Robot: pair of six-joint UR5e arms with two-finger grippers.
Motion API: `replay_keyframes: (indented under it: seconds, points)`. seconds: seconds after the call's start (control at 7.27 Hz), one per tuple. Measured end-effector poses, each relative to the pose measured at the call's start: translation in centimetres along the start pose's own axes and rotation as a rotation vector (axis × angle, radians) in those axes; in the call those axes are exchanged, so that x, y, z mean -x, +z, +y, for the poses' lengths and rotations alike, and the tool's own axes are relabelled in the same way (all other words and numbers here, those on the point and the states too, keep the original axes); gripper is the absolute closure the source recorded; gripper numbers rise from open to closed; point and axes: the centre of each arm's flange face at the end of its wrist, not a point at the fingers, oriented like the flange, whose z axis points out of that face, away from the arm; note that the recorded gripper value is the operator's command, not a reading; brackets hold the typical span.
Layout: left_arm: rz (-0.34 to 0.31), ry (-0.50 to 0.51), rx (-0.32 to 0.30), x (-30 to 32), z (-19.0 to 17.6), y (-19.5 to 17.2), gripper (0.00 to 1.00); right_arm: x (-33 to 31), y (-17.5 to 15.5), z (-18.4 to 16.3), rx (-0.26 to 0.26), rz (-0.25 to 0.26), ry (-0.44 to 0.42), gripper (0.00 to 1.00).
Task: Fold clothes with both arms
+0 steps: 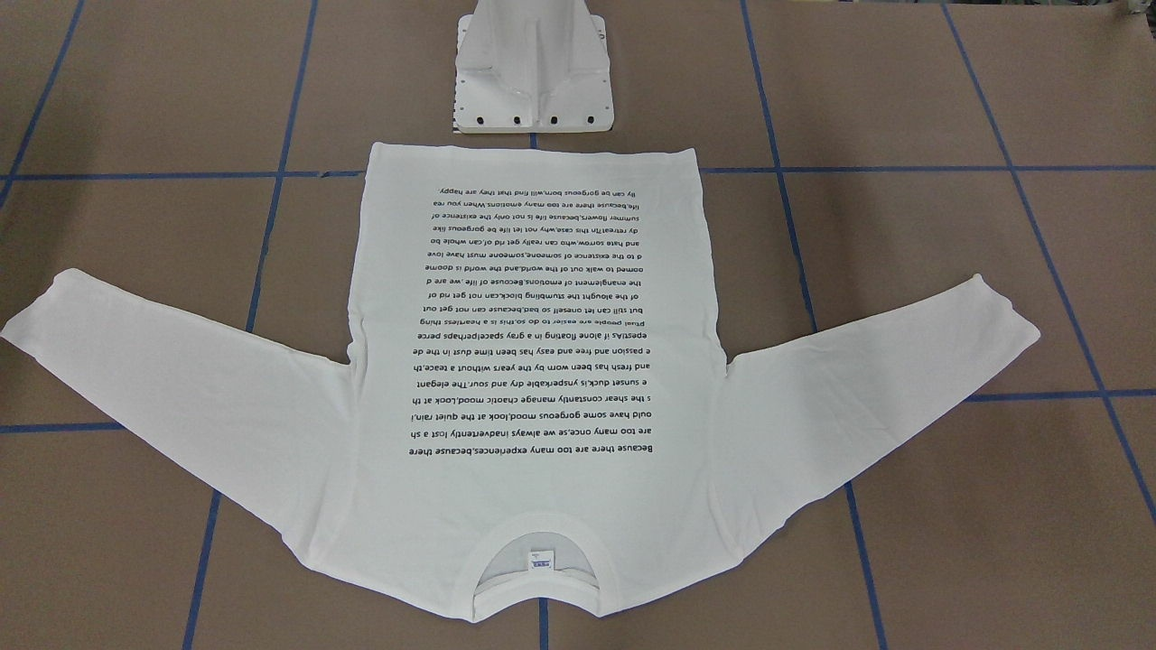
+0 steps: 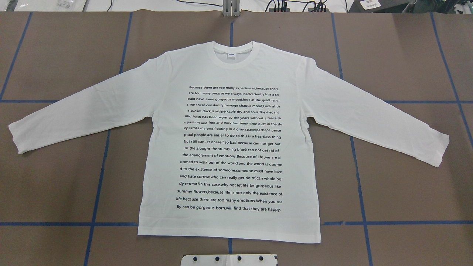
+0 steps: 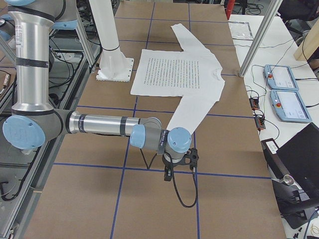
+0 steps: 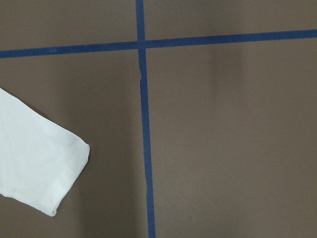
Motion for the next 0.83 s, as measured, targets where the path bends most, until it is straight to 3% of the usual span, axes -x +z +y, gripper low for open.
replay_keyframes:
  seconds: [0.55,0.83]
  points:
    - [-0.002,0.014,-0.016,-0.4,-0.4,-0.5,0.00,0.3,-0.3,-0.6,-0.007,-0.003,0.004,0.00]
    - [-0.006,0.057,-0.067,-2.4,-1.4,-2.8,0.00,1.0,-0.8,-1.8,-0.056,0.001,-0.054,0.00]
